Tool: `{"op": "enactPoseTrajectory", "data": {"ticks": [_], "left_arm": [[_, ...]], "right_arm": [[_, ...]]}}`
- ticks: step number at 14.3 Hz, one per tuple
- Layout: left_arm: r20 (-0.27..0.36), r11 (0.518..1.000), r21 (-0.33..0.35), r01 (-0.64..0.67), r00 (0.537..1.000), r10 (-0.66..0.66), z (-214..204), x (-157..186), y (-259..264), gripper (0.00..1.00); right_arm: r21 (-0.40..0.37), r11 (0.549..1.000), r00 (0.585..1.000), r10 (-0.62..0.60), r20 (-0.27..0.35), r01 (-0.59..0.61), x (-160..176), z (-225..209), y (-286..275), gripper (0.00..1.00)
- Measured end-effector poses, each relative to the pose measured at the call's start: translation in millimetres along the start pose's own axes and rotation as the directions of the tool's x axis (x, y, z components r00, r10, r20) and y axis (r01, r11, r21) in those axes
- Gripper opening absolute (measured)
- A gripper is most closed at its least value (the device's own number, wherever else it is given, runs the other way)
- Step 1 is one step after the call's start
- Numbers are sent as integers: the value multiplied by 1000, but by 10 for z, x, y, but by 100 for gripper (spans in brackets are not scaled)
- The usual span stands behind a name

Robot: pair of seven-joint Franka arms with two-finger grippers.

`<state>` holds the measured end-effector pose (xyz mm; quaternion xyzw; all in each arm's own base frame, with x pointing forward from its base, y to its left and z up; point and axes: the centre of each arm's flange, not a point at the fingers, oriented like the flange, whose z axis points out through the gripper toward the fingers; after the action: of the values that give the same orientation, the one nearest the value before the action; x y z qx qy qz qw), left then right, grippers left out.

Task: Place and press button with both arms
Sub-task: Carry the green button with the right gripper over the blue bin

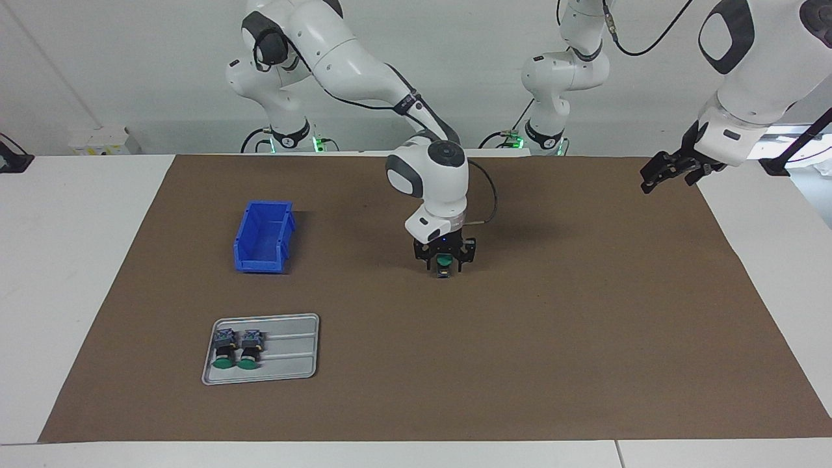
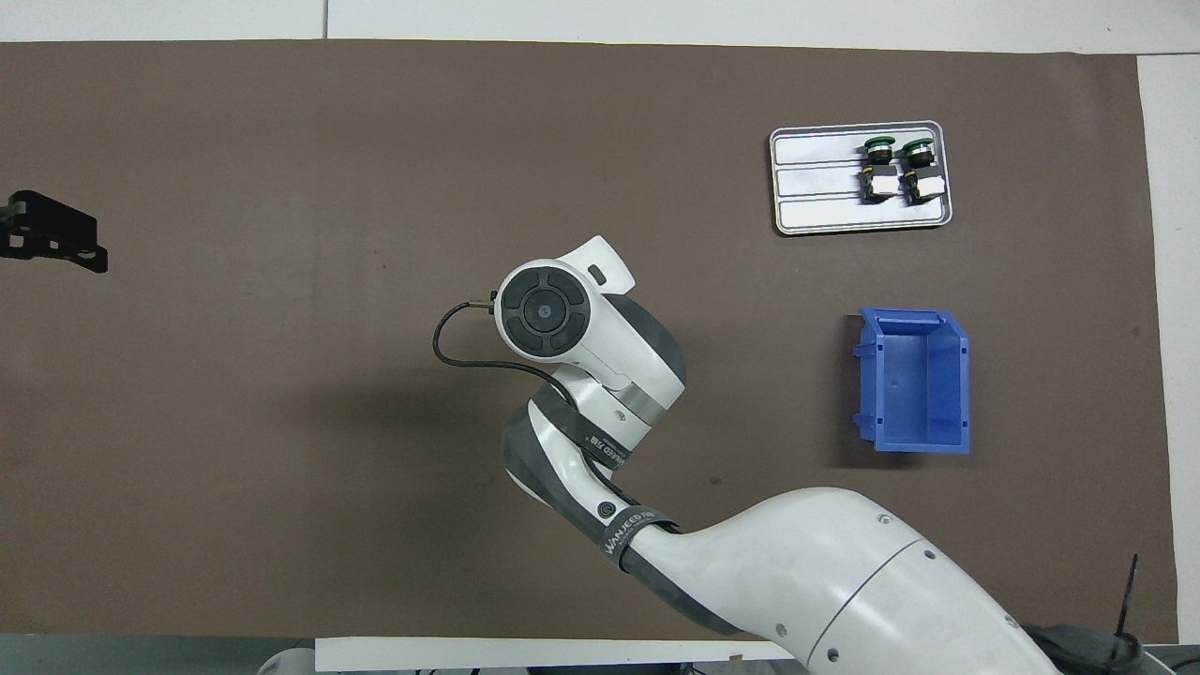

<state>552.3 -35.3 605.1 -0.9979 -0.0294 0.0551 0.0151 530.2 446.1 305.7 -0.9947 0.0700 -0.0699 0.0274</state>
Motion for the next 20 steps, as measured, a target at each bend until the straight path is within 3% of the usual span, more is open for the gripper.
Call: {"op": "enactPoseTrajectory", "data": {"ticks": [1,4,8,10,12,16,20], "left_arm": [[-1,1000,0,0,1000,0,-4,-3,0,100],[-4,1000,0,0,1000,0,-20,-13,-2,100],[-4,1000,0,1,1000,-1,-22,-14,-8,100],[-4,1000,0,2,1000,-2,-21,-13,-10,100],[-4,1000,0,2,1000,-2,-19,-14,-10,100],[-4,1000,0,2,1000,-2,-19,-14,-9,100],[-4,1000,0,1,1000,-1,-20,-14,-5,100]], "right_arm": [[-1,1000,1000,-6,1,6,-4,8,4,72],[-11,1000,1000,-28,5,28,20,-27,9,37],[-56,994,996,-93,4,93,514,-544,339,36],[-76,989,992,-129,-5,128,880,-934,982,36],[-71,982,984,-174,21,175,1033,-1253,1784,36],[-67,961,962,-265,71,270,895,-1569,3223,36],[-67,963,960,-250,124,260,650,-1480,3775,36]]}}
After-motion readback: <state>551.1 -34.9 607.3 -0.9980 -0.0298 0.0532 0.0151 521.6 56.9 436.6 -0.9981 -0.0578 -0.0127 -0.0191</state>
